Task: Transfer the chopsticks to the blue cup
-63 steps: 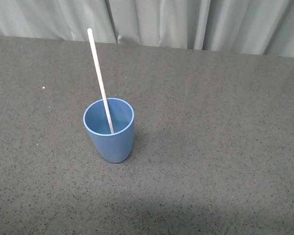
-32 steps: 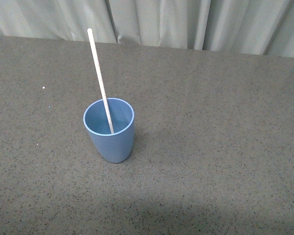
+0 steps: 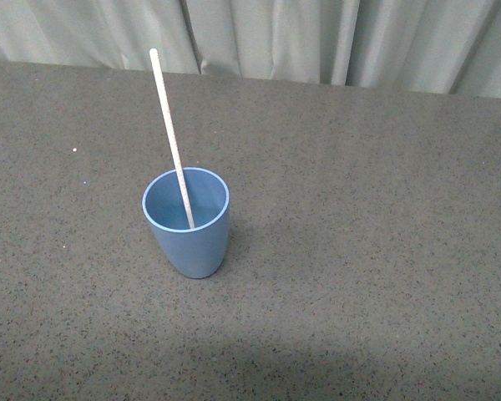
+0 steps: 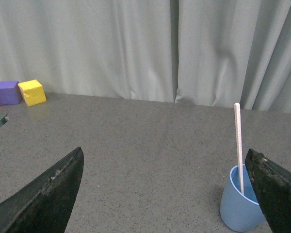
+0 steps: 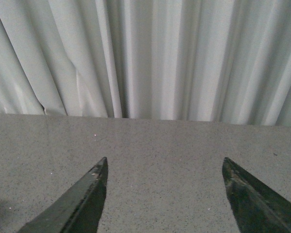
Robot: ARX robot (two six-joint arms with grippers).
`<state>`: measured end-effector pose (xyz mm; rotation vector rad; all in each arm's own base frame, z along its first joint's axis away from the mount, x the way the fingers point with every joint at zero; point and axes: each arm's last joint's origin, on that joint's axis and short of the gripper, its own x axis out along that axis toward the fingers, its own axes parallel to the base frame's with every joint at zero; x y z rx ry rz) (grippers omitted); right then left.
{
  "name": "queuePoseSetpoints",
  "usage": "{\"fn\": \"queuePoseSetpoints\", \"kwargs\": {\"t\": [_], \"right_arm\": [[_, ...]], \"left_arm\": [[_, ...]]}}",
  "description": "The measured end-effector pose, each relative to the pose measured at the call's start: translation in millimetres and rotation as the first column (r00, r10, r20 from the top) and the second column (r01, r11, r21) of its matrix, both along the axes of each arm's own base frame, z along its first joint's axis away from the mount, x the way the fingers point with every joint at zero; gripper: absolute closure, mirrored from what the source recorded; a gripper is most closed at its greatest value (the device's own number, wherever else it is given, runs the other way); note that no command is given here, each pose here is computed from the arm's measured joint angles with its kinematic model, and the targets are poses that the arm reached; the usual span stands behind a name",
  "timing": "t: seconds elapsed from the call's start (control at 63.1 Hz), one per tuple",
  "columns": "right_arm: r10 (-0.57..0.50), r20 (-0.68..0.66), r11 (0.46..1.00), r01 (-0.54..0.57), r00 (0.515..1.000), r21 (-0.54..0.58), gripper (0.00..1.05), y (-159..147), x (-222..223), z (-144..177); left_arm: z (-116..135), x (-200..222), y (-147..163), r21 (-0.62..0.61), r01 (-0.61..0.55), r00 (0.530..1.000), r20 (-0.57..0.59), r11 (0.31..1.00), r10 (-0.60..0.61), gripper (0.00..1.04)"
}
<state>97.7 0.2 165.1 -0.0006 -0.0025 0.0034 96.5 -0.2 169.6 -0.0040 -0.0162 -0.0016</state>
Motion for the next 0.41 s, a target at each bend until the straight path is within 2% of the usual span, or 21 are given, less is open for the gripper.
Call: {"fn": "queuePoseSetpoints", "kwargs": {"t": [0.095, 0.127, 0.206, 0.412], "right_arm": [[0.000, 0.000, 1.000, 0.000, 1.000, 0.000, 0.11, 0.0, 0.0, 0.0], [0.000, 0.000, 1.000, 0.000, 1.000, 0.001, 0.07, 0.0, 0.0, 0.0], [0.000, 0.000, 1.000, 0.000, 1.000, 0.000, 0.10, 0.0, 0.0, 0.0], [0.000, 0.000, 1.000, 0.000, 1.000, 0.000, 0.09, 0.0, 0.0, 0.0]], "left_arm": [[0.0, 0.0, 0.0, 0.000, 0.000, 1.000, 0.000, 1.000, 0.000, 0.07], [0.0, 0.0, 0.0, 0.000, 0.000, 1.000, 0.000, 1.000, 0.000, 0.07], [0.0, 0.0, 0.0, 0.000, 0.000, 1.000, 0.000, 1.000, 0.000, 0.07], [0.0, 0.0, 0.0, 0.000, 0.000, 1.000, 0.000, 1.000, 0.000, 0.07]]}}
